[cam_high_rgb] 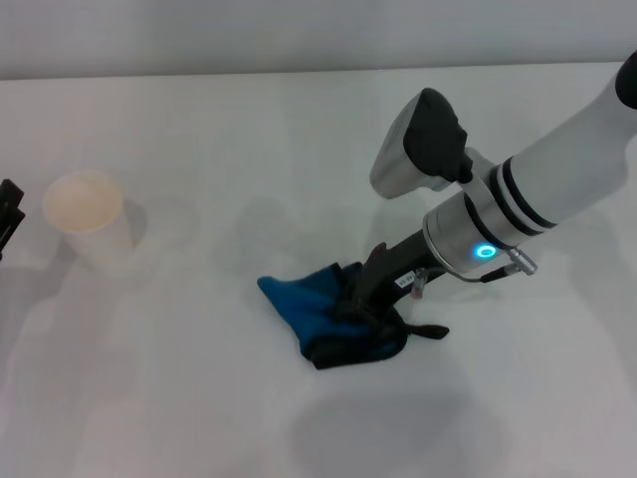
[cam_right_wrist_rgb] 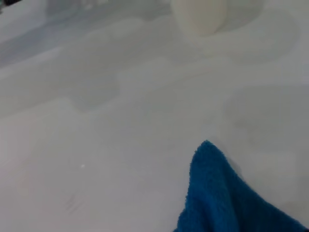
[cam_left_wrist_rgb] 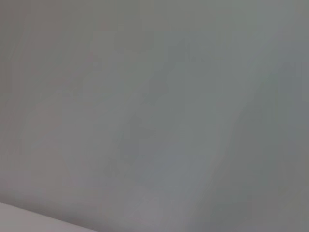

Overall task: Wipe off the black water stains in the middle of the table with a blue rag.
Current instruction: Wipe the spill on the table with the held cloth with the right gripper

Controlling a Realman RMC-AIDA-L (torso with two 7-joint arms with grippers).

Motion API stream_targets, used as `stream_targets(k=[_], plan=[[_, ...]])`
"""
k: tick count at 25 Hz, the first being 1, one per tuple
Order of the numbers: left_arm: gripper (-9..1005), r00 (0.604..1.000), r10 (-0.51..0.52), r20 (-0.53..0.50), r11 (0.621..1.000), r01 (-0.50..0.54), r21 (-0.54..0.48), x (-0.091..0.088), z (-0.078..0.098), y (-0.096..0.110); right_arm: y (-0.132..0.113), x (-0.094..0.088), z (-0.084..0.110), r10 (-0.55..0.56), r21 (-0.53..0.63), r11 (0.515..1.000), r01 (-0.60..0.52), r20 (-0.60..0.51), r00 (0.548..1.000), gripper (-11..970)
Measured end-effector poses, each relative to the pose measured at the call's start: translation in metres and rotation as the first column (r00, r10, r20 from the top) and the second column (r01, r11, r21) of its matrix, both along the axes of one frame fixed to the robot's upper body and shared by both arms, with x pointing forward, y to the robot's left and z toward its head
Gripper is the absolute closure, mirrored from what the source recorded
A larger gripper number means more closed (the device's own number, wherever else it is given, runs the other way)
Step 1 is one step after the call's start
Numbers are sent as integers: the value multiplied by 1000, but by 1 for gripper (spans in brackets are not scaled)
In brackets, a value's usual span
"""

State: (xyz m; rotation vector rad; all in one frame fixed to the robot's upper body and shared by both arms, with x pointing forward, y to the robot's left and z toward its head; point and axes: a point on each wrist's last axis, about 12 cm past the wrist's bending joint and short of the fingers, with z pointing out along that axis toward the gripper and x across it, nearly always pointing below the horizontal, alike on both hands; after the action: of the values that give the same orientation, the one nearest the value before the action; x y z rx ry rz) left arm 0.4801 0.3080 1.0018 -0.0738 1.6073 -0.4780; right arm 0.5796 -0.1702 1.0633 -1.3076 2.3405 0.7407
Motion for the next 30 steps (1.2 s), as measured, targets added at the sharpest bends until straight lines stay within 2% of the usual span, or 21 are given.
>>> stream_targets(k=[8, 11, 21, 25, 30], plan=[[105, 1000, -7, 2, 1000, 7, 1, 0, 0, -1, 0, 12, 0, -102, 32, 995, 100, 74, 992, 875], [105, 1000, -6, 3, 1000, 6, 0, 0, 0, -1, 2, 12, 1, -107, 54, 993, 102, 85, 991, 875], [105, 1000, -10, 19, 1000, 10, 10, 4, 4, 1, 37, -13, 2, 135, 42, 990, -135, 8, 991, 875], [104, 1000, -13, 21, 1000, 13, 12, 5, 4, 1, 43, -21, 2, 197, 37, 980, -196, -24, 980, 874], [104, 1000, -14, 21, 1000, 13, 11, 5, 4, 0, 43, -24, 2, 216, 34, 976, -214, -38, 976, 874]])
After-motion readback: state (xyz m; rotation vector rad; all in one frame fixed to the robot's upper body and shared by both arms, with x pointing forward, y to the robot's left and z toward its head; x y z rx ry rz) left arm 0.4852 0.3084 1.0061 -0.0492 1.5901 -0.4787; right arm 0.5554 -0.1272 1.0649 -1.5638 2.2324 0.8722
